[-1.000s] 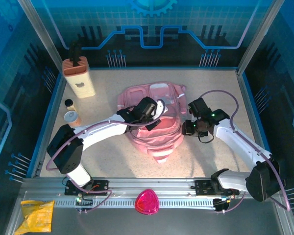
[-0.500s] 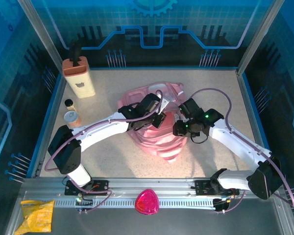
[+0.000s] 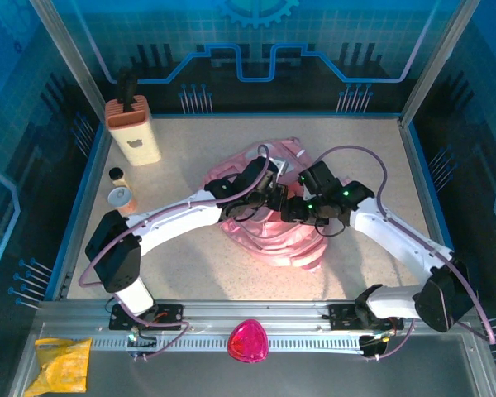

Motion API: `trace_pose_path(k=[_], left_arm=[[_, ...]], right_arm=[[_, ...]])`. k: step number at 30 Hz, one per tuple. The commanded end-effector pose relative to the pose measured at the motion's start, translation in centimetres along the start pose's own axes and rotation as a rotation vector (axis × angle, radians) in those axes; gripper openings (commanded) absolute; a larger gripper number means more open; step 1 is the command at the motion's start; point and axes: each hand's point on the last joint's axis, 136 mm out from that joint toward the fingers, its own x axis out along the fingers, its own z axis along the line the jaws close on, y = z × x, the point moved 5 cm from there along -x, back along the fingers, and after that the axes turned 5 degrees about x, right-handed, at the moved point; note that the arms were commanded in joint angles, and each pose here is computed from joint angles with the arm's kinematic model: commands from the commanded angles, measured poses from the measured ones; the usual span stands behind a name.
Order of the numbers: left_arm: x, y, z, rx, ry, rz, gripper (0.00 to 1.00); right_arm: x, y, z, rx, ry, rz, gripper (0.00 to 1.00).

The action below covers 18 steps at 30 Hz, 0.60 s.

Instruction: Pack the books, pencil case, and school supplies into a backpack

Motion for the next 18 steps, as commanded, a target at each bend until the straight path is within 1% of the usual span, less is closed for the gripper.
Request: trace_pose_path(k=[1,2,3,4,5,7,10,14,15,18], left_arm=[[-1.1,-2.0,-1.8,-0.052,0.084,-0.094,0.00],[-1.3,-1.9,-1.7,-0.049,0.081,-0.097,0.00],[-1.4,-1.9,-1.6,-0.047,0.078,-0.103,0.00],[-1.5,-1.9,-1.6,-0.046,0.076,-0.106,0.00],[-1.6,-2.0,-1.6,-0.047,0.077,-0.108,0.00],[-1.6,-1.9,-1.8,-0.046,0.090,-0.102,0.00],[-1.4,-1.7,-1.9,-0.057,0.100,-0.088,0.00],[-1.6,-2.0,-2.0,-0.070,0.111,-0.097,0.00],[-1.6,-2.0,-2.1,-0.074,0.118,-0.097,0.00],[-1.6,-2.0,-2.2,-0.090,0.128,-0.096,0.00]], right_arm=[[-0.4,-1.7,3.5,0.001,-0.225,-0.067,0.67],[-0.3,-1.6,3.5,0.012,-0.251,-0.066,0.69],[0.0,-1.3,3.0,0.036,-0.266,-0.055,0.66],[0.3,-1.1,2.6,0.054,-0.271,-0.041,0.61],[0.6,-0.9,2.1,0.070,-0.267,-0.028,0.58],[0.7,-0.6,1.2,0.103,-0.273,-0.007,0.56],[-0.2,-0.8,0.8,0.122,-0.317,-0.051,0.54],[0.1,-1.1,-1.6,0.176,-0.256,-0.062,0.47],[0.3,-1.4,-2.0,0.189,-0.245,-0.071,0.44],[1.1,-2.3,-2.3,0.194,-0.224,-0.096,0.36]])
